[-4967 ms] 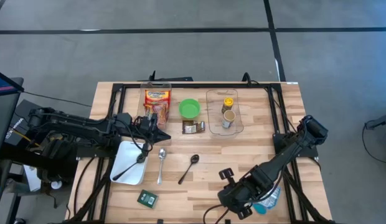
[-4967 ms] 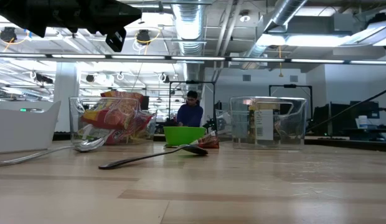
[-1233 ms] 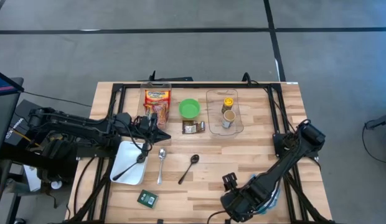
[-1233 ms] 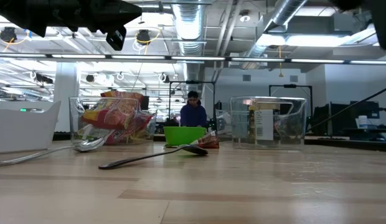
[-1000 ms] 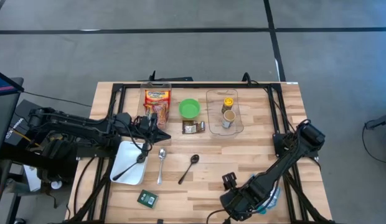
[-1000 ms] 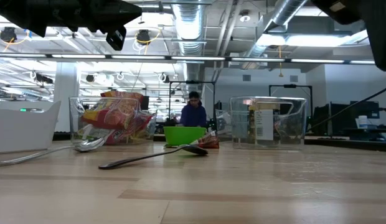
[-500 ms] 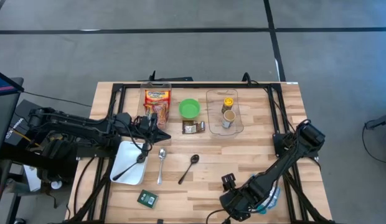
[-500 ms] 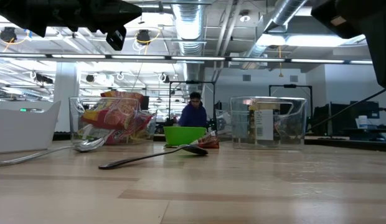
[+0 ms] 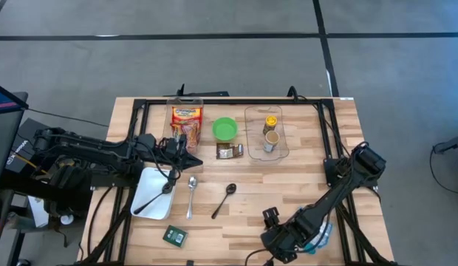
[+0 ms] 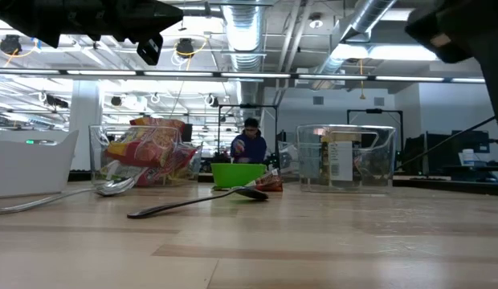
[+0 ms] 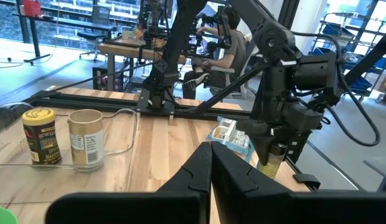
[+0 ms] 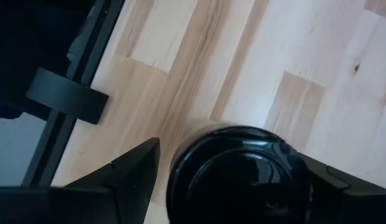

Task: Pick & Place Food Item

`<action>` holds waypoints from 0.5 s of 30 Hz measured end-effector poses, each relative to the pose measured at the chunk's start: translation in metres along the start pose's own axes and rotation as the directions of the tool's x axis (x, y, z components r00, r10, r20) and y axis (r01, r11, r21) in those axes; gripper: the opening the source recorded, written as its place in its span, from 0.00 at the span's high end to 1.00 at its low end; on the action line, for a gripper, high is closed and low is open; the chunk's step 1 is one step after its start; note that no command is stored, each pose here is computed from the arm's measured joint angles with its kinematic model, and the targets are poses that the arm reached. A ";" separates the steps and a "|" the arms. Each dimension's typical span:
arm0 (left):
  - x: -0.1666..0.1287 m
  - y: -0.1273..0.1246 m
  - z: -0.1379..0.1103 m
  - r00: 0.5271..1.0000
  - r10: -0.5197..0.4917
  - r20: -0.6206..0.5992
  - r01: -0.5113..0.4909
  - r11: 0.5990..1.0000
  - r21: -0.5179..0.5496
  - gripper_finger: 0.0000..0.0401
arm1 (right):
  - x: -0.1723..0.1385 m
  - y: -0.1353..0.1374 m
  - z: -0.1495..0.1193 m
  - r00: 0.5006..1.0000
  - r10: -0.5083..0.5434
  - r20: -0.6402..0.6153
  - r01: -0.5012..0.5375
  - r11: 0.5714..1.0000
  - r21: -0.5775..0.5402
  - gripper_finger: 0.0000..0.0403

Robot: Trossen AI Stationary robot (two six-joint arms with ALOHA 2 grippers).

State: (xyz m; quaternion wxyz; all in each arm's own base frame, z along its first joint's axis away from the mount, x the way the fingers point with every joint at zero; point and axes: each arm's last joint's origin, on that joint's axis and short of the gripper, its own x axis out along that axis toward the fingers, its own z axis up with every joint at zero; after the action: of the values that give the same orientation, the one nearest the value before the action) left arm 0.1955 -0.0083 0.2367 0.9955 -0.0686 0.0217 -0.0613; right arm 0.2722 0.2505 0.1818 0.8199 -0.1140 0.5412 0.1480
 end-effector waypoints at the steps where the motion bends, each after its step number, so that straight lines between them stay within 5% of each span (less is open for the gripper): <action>1: 0.000 0.000 0.000 1.000 0.000 0.000 0.000 1.000 0.000 1.00 | 0.001 0.000 -0.001 1.000 0.000 0.001 0.000 1.000 -0.002 0.31; 15: 0.000 0.000 0.000 1.000 0.000 0.000 0.000 1.000 0.000 1.00 | 0.001 0.000 0.000 1.000 0.008 0.007 -0.008 1.000 0.005 0.31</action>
State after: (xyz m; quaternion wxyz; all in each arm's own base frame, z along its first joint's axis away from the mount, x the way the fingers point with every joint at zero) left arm 0.1955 -0.0082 0.2367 0.9955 -0.0685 0.0217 -0.0613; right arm 0.2724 0.2509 0.1808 0.8215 -0.1093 0.5390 0.1503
